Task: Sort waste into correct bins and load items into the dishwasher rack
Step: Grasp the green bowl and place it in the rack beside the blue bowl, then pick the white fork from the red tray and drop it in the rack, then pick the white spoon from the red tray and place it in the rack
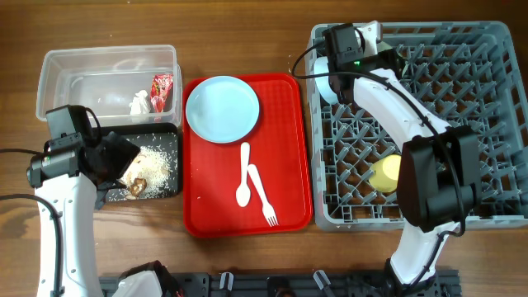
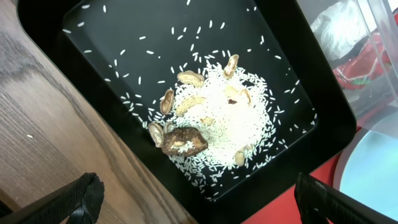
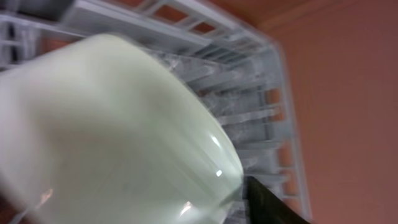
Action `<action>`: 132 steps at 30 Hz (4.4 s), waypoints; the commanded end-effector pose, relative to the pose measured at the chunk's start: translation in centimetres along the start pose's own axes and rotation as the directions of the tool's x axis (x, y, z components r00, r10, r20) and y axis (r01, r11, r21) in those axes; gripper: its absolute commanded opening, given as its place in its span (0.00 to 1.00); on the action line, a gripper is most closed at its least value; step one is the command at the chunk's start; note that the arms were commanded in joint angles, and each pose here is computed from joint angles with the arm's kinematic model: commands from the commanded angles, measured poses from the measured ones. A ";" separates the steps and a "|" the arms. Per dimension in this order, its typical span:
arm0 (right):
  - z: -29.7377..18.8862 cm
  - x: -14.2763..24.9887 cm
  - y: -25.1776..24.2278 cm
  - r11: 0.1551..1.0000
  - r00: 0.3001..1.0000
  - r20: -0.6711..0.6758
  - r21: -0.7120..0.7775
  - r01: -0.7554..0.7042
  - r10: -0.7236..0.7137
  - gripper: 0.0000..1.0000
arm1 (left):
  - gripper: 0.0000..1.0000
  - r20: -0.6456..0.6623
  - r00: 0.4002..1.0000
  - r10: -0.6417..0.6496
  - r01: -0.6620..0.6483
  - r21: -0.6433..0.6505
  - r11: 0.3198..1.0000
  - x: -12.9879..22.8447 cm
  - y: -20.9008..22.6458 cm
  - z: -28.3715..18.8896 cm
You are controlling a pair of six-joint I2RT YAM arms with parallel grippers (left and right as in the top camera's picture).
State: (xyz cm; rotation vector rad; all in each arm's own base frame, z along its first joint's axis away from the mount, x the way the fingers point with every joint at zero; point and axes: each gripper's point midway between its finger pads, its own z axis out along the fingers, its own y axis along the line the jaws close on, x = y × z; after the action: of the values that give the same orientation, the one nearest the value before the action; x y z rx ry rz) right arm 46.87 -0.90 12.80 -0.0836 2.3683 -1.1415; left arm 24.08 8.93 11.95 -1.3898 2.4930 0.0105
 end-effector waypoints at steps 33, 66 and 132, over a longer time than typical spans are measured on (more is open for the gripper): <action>-23.6 21.3 22.1 0.485 0.841 -0.068 -0.840 0.242 -0.536 0.66 | 1.00 -0.020 1.000 0.008 -0.007 0.046 0.999 0.3 -0.7 -0.3; -19.3 10.9 4.1 0.563 0.980 -0.192 -0.805 -0.187 0.050 0.04 | 1.00 -0.022 1.000 0.012 -0.011 0.050 0.999 0.3 -0.7 -0.3; -29.1 19.5 25.7 0.528 0.911 -0.358 -0.824 -0.206 -0.205 0.04 | 1.00 -0.025 1.000 0.013 -0.011 0.047 0.999 0.4 -0.7 -0.3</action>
State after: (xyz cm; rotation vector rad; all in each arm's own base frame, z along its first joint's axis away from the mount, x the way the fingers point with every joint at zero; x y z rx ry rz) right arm 20.16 33.05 1.54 -0.1629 3.0911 0.2710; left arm 24.29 8.17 11.91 -1.3855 2.5068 -0.0531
